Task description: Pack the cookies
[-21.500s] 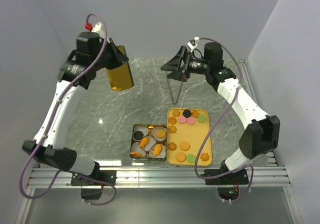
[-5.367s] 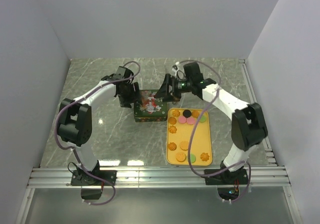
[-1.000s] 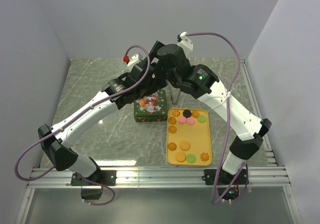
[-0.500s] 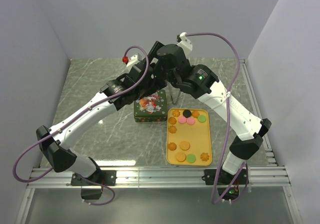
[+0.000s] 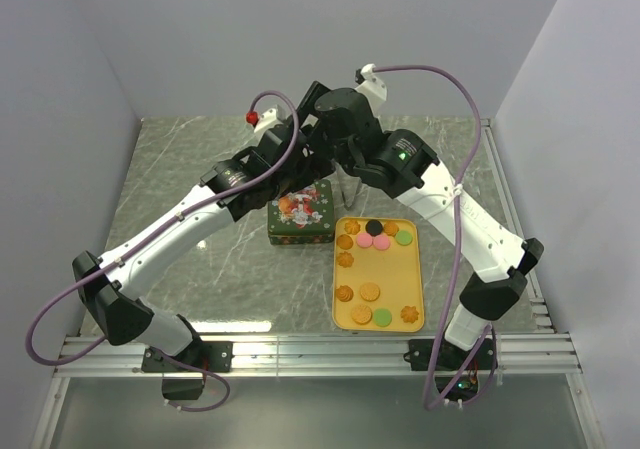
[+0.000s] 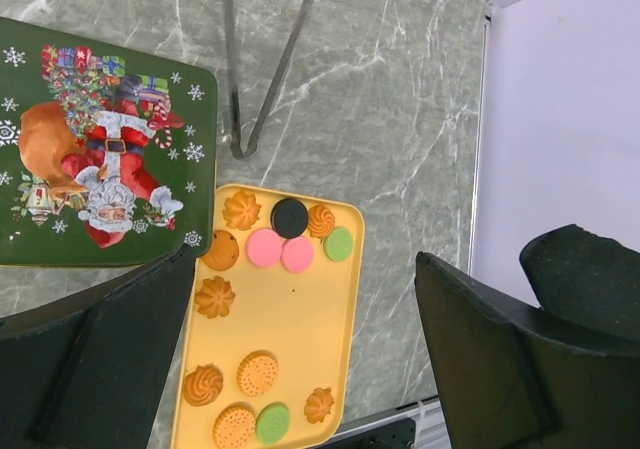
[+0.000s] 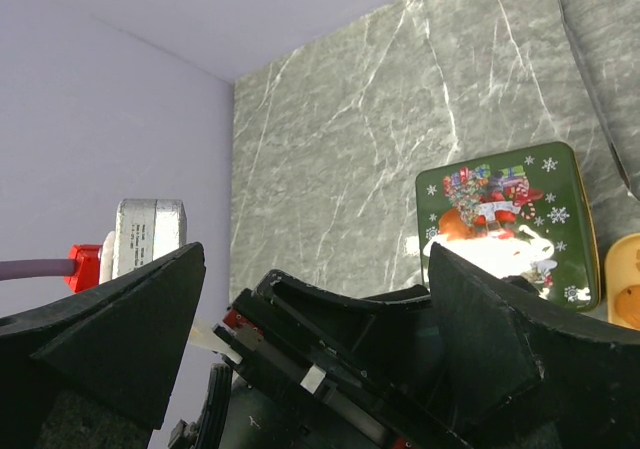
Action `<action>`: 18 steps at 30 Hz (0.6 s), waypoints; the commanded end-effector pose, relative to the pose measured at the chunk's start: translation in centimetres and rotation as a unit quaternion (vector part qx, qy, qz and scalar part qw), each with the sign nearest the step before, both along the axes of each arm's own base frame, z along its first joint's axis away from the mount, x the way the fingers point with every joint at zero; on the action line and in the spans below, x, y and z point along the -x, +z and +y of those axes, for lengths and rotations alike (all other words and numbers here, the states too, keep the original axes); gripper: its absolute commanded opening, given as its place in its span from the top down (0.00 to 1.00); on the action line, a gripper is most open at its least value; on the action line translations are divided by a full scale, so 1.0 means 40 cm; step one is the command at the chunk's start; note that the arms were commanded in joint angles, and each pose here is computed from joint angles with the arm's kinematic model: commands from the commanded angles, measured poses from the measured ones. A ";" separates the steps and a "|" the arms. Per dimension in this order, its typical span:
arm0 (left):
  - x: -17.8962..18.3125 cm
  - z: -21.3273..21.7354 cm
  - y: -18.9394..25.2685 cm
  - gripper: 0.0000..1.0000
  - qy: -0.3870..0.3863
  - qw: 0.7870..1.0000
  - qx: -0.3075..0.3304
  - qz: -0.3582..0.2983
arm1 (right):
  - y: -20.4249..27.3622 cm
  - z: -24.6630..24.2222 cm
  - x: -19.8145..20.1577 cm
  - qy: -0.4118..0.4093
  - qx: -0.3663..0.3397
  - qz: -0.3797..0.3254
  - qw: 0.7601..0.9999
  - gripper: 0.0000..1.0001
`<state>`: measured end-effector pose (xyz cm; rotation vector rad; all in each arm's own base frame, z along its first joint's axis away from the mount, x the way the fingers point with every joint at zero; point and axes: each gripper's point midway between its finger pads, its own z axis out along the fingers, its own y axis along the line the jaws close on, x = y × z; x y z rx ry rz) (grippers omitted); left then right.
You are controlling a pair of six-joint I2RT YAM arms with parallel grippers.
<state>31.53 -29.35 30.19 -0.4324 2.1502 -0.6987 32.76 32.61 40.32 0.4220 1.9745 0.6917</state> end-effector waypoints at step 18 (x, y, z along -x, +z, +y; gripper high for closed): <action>0.018 -0.037 0.081 0.03 -0.064 0.997 0.034 -0.037 | 0.012 0.048 0.043 0.024 -0.040 0.020 0.999 0.00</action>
